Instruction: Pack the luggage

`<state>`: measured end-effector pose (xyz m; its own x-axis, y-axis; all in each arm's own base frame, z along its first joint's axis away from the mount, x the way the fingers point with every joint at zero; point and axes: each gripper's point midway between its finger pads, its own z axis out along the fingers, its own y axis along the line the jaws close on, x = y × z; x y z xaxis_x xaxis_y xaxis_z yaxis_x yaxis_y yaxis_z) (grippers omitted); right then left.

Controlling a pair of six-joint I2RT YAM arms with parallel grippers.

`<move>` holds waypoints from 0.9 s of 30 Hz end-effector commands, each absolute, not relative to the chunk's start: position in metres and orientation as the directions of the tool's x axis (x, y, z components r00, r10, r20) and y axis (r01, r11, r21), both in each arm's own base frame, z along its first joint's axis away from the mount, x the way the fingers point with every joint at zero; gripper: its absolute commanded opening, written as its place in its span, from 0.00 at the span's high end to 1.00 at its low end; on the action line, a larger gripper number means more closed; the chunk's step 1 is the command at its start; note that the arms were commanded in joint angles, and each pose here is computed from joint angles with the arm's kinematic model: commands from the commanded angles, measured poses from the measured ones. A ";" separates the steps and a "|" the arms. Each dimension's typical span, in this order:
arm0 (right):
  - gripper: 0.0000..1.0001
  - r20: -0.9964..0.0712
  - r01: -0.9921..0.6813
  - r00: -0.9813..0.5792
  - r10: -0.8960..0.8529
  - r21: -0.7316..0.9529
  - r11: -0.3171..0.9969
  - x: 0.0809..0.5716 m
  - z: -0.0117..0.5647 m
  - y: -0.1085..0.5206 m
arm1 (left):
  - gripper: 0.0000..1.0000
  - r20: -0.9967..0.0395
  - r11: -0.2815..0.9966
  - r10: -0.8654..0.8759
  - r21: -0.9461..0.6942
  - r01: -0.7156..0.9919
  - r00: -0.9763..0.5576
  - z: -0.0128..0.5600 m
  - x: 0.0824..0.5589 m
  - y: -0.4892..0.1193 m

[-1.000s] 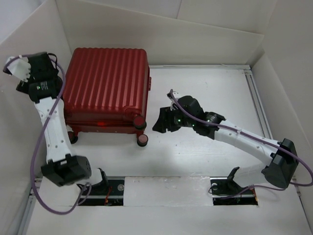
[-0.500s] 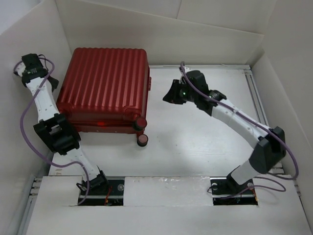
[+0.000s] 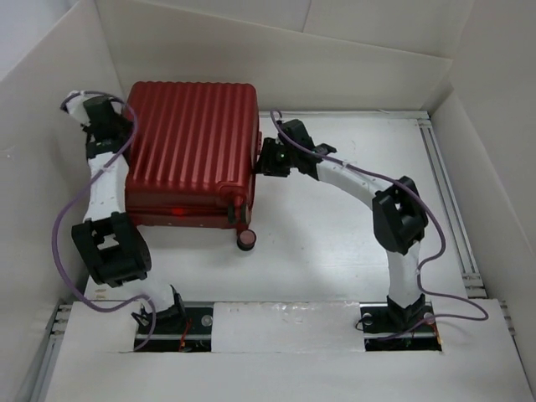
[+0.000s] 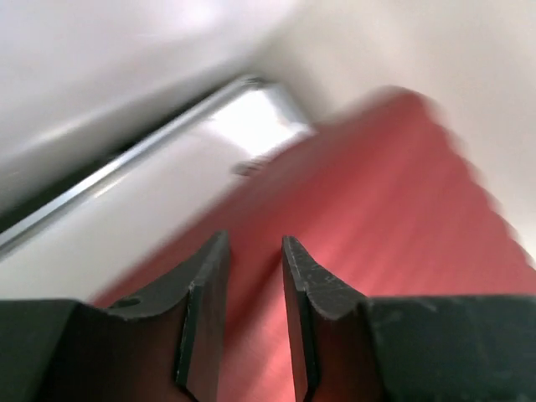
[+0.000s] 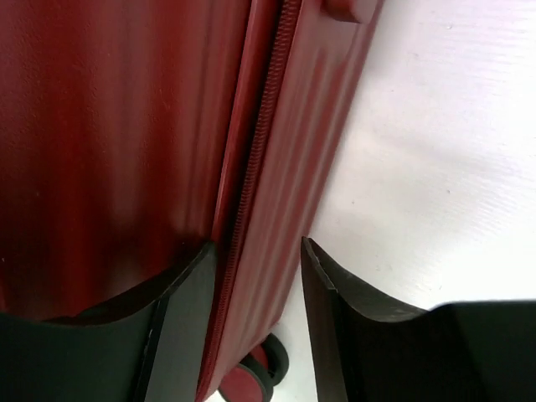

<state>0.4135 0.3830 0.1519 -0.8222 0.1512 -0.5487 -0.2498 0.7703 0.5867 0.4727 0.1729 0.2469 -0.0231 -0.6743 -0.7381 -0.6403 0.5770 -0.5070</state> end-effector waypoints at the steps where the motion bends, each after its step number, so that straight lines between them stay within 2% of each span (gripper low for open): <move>1: 0.49 -0.594 -0.259 -0.777 0.207 0.602 0.755 0.420 0.179 0.382 | 0.76 -0.530 0.777 -0.616 -0.529 -0.340 -0.583 0.178 0.446 -0.045; 3: 0.49 -0.618 -0.246 -0.751 0.234 0.590 0.769 0.415 0.196 0.353 | 0.76 -0.492 0.783 -0.558 -0.578 -0.229 -0.668 0.175 0.427 -0.112; 4: 0.49 -0.616 -0.197 -0.751 0.236 0.550 0.811 0.409 0.176 0.330 | 0.76 -0.453 0.765 -0.553 -0.609 -0.210 -0.699 0.170 0.419 -0.135; 5: 0.49 -0.628 -0.179 -0.734 0.258 0.546 0.819 0.408 0.181 0.315 | 0.76 -0.421 0.759 -0.531 -0.623 -0.191 -0.735 0.165 0.406 -0.155; 6: 0.49 -0.663 -0.189 -0.690 0.289 0.551 0.813 0.404 0.208 0.298 | 0.76 -0.395 0.761 -0.477 -0.633 -0.144 -0.785 0.161 0.388 -0.190; 10: 0.48 -0.666 -0.087 -0.650 0.366 0.544 0.835 0.407 0.219 0.228 | 0.76 -0.297 0.708 -0.386 -0.702 -0.074 -0.874 0.163 0.341 -0.251; 11: 0.46 -0.657 -0.088 -0.666 0.353 0.539 0.838 0.406 0.215 0.223 | 0.76 -0.305 0.704 -0.387 -0.707 -0.065 -0.870 0.168 0.340 -0.251; 13: 0.46 -0.660 -0.108 -0.669 0.341 0.540 0.835 0.406 0.227 0.222 | 0.76 -0.426 0.720 -0.402 -0.694 0.008 -0.810 0.214 0.352 -0.246; 15: 0.46 -0.665 -0.140 -0.672 0.324 0.544 0.827 0.406 0.241 0.227 | 0.70 -0.532 0.797 -0.435 -0.603 -0.035 -0.727 0.235 0.374 -0.209; 16: 0.46 -0.669 -0.157 -0.673 0.315 0.545 0.824 0.408 0.244 0.230 | 0.65 -0.610 0.813 -0.442 -0.583 -0.006 -0.658 0.272 0.387 -0.192; 19: 0.46 -0.666 -0.214 -0.691 0.280 0.559 0.801 0.404 0.254 0.248 | 0.64 -0.673 0.830 -0.539 -0.526 -0.185 -0.506 0.296 0.420 -0.106; 20: 0.46 -0.668 -0.226 -0.693 0.269 0.557 0.799 0.406 0.254 0.250 | 0.62 -0.701 0.811 -0.585 -0.518 -0.272 -0.408 0.308 0.427 -0.060; 23: 0.46 -0.659 -0.256 -0.716 0.231 0.555 0.792 0.397 0.251 0.262 | 0.62 -0.709 0.732 -0.668 -0.570 -0.372 -0.226 0.327 0.437 0.019; 24: 0.46 -0.654 -0.261 -0.724 0.219 0.554 0.791 0.392 0.249 0.266 | 0.62 -0.729 0.670 -0.678 -0.560 -0.487 -0.095 0.333 0.431 0.076; 27: 0.46 -0.643 -0.283 -0.738 0.207 0.572 0.770 0.371 0.247 0.269 | 0.62 -0.774 0.578 -0.631 -0.509 -0.638 0.046 0.332 0.419 0.150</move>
